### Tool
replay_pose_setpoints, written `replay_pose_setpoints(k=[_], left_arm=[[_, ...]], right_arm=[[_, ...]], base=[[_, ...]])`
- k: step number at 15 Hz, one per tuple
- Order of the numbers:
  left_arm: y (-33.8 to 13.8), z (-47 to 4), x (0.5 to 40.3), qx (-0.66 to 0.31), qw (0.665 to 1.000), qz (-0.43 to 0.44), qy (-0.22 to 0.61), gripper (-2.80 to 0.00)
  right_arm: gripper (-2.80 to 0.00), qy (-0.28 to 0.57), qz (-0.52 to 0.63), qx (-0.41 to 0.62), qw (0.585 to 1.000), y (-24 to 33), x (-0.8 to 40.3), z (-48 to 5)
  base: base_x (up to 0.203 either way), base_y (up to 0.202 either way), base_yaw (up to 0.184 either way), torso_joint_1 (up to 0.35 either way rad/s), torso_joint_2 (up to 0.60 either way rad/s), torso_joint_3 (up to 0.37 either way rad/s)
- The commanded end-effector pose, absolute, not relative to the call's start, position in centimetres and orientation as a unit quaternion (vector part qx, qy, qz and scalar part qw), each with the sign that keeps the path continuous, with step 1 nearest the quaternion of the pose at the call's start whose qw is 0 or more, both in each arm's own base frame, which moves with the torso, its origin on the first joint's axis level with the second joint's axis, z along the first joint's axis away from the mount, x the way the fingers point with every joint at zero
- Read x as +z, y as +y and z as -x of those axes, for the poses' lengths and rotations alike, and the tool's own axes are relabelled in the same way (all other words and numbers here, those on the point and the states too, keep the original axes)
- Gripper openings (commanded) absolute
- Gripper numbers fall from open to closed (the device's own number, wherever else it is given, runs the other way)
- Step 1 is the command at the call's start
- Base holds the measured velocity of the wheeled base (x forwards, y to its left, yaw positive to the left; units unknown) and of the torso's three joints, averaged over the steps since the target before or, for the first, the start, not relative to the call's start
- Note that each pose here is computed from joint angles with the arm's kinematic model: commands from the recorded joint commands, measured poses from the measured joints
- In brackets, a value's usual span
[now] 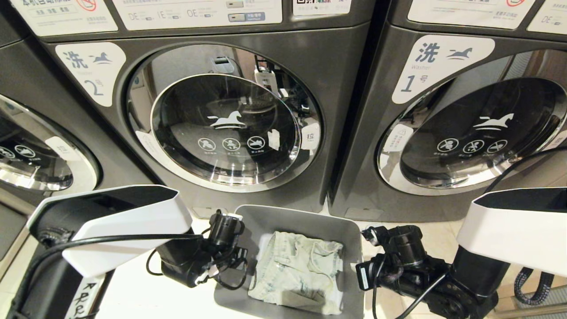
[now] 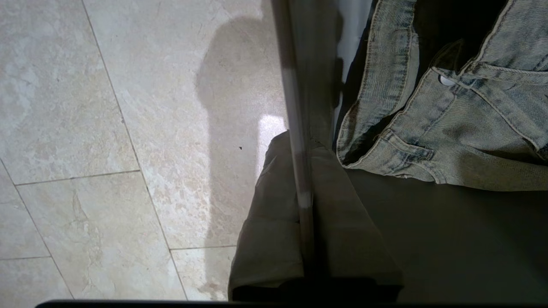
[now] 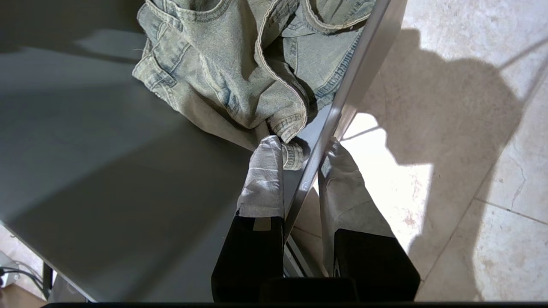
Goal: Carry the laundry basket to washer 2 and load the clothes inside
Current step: Pick up the clothes basket and put it beside the washing machine
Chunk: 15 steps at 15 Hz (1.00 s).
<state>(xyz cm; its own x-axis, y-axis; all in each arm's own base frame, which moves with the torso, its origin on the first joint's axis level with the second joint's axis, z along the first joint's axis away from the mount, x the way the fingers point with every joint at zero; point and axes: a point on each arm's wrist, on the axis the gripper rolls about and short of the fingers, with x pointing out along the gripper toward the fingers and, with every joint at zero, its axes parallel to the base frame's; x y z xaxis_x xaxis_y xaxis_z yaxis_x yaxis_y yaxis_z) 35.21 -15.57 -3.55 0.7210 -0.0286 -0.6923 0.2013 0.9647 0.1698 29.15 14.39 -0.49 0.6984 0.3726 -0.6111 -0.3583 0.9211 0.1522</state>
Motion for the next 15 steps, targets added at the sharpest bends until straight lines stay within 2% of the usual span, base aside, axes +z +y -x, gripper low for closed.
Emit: replay_pose_setpoints(k=[1,7,15], left_arm=[[-15.54,-35.42,-3.71,-0.061,0.921,-0.119,0.367,-2.80],[-15.52,-35.43,-3.68,-0.057,0.915,-0.125,0.378,-2.80],[-15.51,-35.40,-3.71,-0.057,0.914,-0.126,0.380,-2.80]], right_arm=[[-2.80,0.332,-0.011,0.199,0.922,14.46,-0.55,-29.25],[-2.80,0.334,-0.011,0.199,0.921,14.47,-0.74,-29.28],[-2.80,0.331,-0.012,0.199,0.922,14.57,-0.78,-29.60]], base=[[0.000,0.000,0.000,0.000,0.00,0.000],[0.000,0.000,0.000,0.002,0.00,-0.029],[0.000,0.000,0.000,0.004,0.00,-0.188]])
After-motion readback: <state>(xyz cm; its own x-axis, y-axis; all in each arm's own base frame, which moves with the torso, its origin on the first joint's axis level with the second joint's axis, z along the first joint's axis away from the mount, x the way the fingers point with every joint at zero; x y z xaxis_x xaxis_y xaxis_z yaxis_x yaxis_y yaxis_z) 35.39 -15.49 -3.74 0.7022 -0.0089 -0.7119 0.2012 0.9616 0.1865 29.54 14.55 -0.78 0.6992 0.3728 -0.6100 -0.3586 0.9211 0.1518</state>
